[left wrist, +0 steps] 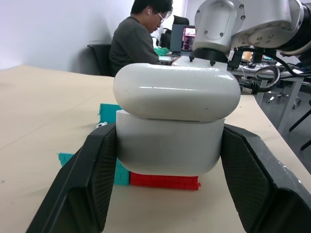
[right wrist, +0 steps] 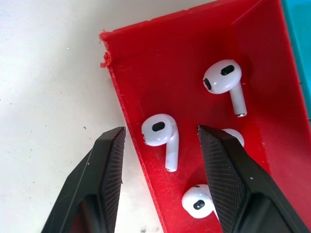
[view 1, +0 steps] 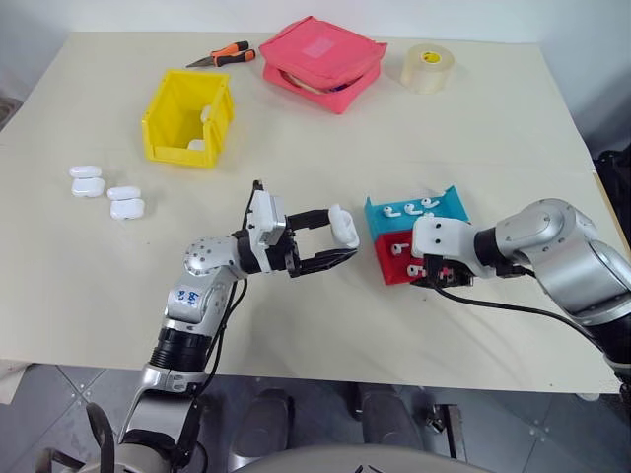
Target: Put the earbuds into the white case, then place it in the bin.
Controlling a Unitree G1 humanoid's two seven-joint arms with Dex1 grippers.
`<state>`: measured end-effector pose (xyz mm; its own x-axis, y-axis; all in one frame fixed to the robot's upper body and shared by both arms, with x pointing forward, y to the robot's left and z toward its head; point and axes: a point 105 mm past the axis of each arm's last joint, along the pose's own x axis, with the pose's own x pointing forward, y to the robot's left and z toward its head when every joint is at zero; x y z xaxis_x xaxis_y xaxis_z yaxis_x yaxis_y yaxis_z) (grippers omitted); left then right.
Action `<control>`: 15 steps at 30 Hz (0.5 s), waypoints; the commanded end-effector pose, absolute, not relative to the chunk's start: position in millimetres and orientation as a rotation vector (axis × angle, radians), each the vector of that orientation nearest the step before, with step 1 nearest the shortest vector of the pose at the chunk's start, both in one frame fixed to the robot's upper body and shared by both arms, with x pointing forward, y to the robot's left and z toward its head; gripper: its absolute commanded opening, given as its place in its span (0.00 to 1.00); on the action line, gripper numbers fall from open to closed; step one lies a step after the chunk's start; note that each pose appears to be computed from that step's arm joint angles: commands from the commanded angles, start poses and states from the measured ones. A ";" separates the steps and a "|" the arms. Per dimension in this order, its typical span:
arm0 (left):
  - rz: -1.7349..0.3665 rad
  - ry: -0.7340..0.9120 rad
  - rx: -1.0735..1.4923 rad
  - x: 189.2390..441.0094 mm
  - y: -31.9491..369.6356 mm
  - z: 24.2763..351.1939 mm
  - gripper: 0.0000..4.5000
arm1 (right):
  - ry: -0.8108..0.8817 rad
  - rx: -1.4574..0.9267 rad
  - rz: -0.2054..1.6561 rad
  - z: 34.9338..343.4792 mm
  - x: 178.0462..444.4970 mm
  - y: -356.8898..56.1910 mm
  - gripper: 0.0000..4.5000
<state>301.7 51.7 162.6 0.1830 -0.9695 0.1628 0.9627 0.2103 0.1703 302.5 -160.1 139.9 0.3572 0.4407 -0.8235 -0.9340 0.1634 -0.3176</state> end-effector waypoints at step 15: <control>-1.349 -0.302 0.034 297.1 54.0 173.1 0.62 | 0.643 -1.009 1.108 144.0 299.4 -150.6 0.10</control>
